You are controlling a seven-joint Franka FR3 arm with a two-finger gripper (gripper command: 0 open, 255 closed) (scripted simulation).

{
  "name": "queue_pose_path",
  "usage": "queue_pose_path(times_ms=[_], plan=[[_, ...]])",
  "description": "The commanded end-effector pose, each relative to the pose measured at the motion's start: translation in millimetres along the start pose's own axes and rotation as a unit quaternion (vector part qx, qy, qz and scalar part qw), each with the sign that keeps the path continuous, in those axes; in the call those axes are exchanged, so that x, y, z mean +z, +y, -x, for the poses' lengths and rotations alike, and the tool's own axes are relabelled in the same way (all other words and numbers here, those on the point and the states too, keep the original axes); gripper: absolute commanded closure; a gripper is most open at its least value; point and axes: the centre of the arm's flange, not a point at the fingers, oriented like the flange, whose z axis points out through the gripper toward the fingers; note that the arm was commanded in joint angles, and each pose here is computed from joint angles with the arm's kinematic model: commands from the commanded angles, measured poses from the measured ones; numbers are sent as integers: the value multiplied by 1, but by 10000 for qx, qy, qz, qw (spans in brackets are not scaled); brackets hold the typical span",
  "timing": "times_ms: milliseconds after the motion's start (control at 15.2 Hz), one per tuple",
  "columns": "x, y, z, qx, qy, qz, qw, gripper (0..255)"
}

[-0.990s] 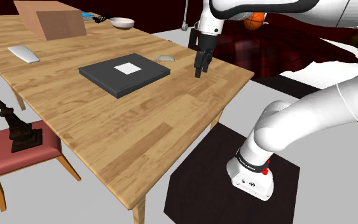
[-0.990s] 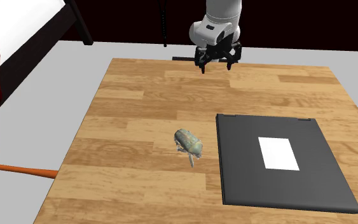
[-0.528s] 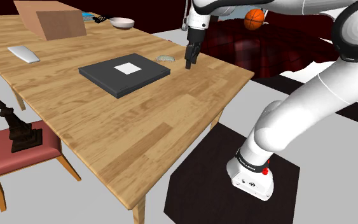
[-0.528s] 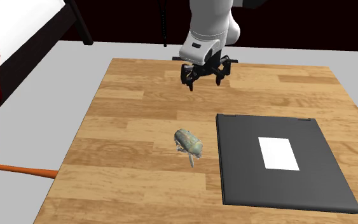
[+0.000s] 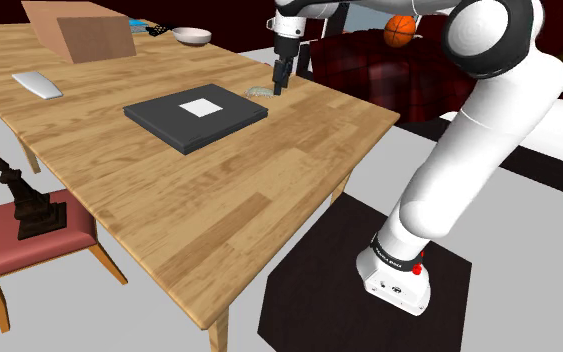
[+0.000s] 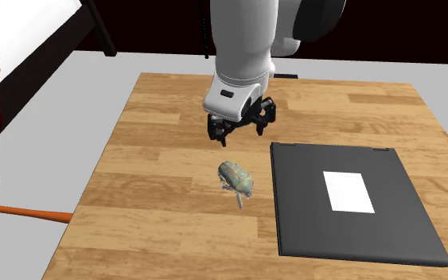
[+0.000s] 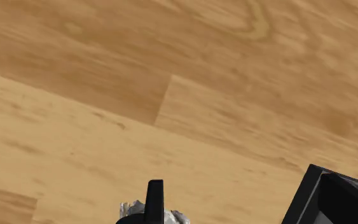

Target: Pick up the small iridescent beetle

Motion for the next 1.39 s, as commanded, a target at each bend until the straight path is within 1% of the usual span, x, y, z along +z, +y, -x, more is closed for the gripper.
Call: queue_pose_path(times_ms=[0, 264, 330, 792, 924, 990, 1320], plan=[[-1, 15, -19, -162, 28, 34, 9999, 0], [-3, 44, -60, -462, 88, 95, 9988, 0], [-4, 44, -61, -470, 90, 96, 9988, 0], [36, 47, -61, -470, 90, 96, 9988, 0], [36, 47, -61, -470, 90, 96, 9988, 0], [36, 47, -61, -470, 90, 96, 9988, 255], [36, 46, -61, -470, 90, 96, 9988, 255]])
